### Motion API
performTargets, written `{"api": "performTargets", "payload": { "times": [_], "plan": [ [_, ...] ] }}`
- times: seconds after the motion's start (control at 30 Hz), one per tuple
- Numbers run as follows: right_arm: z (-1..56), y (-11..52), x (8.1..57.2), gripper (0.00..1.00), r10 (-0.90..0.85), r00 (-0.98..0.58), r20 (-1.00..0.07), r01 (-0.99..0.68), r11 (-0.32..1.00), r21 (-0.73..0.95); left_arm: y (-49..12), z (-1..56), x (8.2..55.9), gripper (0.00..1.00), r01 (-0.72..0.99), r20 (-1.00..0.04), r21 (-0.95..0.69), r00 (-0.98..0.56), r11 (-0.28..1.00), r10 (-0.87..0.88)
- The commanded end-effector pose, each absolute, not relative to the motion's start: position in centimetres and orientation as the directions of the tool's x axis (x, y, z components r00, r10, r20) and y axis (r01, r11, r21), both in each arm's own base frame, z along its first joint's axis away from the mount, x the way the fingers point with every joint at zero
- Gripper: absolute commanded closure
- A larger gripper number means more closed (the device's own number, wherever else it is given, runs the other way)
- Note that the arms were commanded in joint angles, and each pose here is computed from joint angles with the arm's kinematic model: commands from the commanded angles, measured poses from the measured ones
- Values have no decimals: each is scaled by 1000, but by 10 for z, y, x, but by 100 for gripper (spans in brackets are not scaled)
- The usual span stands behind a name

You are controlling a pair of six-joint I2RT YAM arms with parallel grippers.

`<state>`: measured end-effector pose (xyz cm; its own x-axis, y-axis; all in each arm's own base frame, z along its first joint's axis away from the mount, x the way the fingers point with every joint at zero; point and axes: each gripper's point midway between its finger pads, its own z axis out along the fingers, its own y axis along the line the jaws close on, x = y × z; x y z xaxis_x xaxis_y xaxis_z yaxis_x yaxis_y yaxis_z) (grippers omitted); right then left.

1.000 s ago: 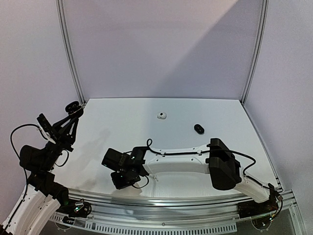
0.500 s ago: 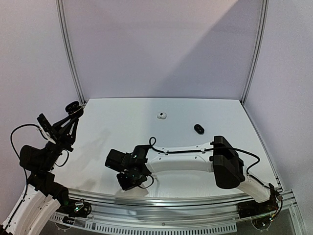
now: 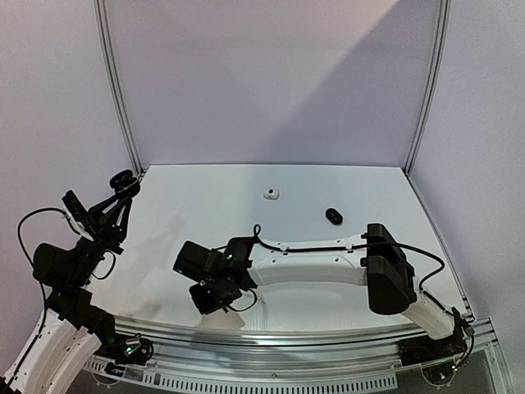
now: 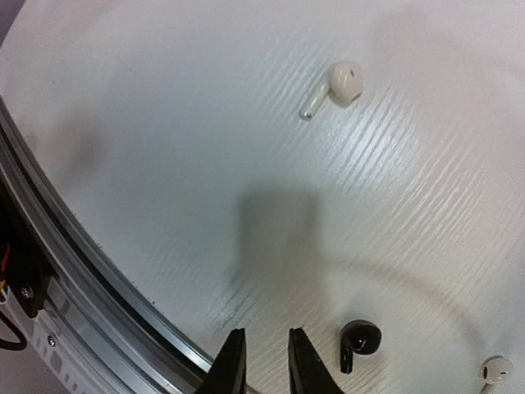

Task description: Insert the wireless bluetooth earbuds into the charging case

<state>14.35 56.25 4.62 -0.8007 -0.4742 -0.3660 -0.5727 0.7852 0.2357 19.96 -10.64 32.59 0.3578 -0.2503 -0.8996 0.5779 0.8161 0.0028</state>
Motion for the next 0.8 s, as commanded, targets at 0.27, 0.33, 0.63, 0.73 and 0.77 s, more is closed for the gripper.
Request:
{"api": "performTargets", "payload": {
  "times": [0.27,0.33,0.63,0.73,0.77],
  "plan": [
    [91,523,188,45,-241,-865,-441,-315,944,102,-106,317,203,100,576,-908,-11,336,817,-249],
    [74,526,187,43,-253,-870,-423,-317,945,86,-106,317,203,100,577,-908,-11,336,817,-250],
    [41,527,180,45,-296,-878,-376,-340,939,53,-106,317,203,100,579,-909,-11,334,815,-249],
    [33,525,179,48,-309,-877,-367,-345,938,36,-106,317,203,100,579,-909,-10,335,815,-249],
    [30,525,179,49,-311,-878,-364,-346,938,33,-106,317,203,100,579,-909,-11,333,815,-249]
  ]
}}
